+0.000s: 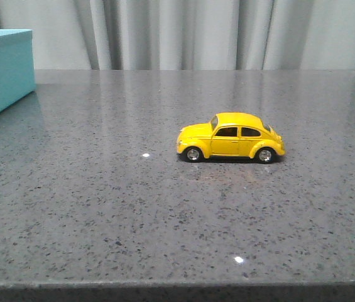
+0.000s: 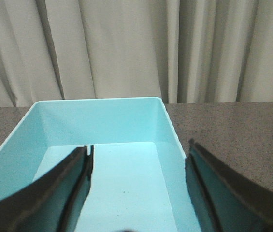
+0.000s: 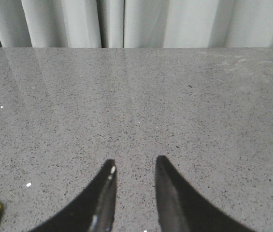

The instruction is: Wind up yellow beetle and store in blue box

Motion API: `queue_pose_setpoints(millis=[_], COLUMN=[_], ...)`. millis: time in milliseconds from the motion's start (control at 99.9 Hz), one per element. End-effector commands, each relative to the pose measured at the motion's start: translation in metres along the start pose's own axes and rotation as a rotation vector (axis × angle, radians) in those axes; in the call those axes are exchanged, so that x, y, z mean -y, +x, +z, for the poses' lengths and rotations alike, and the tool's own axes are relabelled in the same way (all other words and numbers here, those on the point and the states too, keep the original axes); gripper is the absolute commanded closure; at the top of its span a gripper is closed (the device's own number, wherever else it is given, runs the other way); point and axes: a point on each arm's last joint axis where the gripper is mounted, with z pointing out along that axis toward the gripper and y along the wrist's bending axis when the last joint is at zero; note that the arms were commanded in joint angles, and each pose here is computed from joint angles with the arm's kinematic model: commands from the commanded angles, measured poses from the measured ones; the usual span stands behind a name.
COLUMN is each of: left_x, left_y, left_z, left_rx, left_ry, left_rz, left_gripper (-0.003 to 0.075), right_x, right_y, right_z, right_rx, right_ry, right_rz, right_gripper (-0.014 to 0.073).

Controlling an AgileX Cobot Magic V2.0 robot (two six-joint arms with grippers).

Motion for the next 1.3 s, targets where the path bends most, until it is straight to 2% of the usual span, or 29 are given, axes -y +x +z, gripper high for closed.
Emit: queue_pose_setpoints(millis=[0,340,460,620,750,890,1121,1291], left_x=[0.000,0.000,0.000,-0.001,-0.001,-0.001,-0.001,-0.001], left_y=[-0.019,-0.021,-0.023,-0.025,-0.025,-0.025,-0.026,-0.026], left_z=[0.006,0.008,0.008,0.007,0.007,0.007,0.007,0.007], left_rx=[0.078,0.108,0.125,0.151,0.155,0.155,0.157,0.157], left_ry=[-0.005,-0.007,-0.008,-0.009,-0.009,-0.008,-0.007,-0.007], left_rz=[-0.009,-0.011,-0.011,-0.011,-0.013,-0.027,-0.046,-0.046], left_gripper=[0.0277,0.0277,0.0277,0.0277,0.0277,0.0277,0.0277,0.0277], right_x=[-0.003,-0.006,-0.008,-0.013,-0.023,-0.040,-0.075,-0.110], right_y=[-0.024,-0.032,-0.041,-0.056,-0.067,-0.072,-0.066,-0.063], right_z=[0.004,0.010,0.016,0.032,0.047,0.065,0.100,0.121], right_rx=[0.078,0.105,-0.007,-0.187,-0.281,-0.389,-0.580,-0.670], right_ry=[-0.014,-0.031,-0.031,-0.023,-0.057,-0.119,-0.164,-0.209], right_rz=[-0.008,0.025,0.088,0.117,0.115,0.126,0.166,0.162], right_gripper=[0.0316,0.0316,0.0316,0.0309,0.0214,0.0121,0.0120,0.0120])
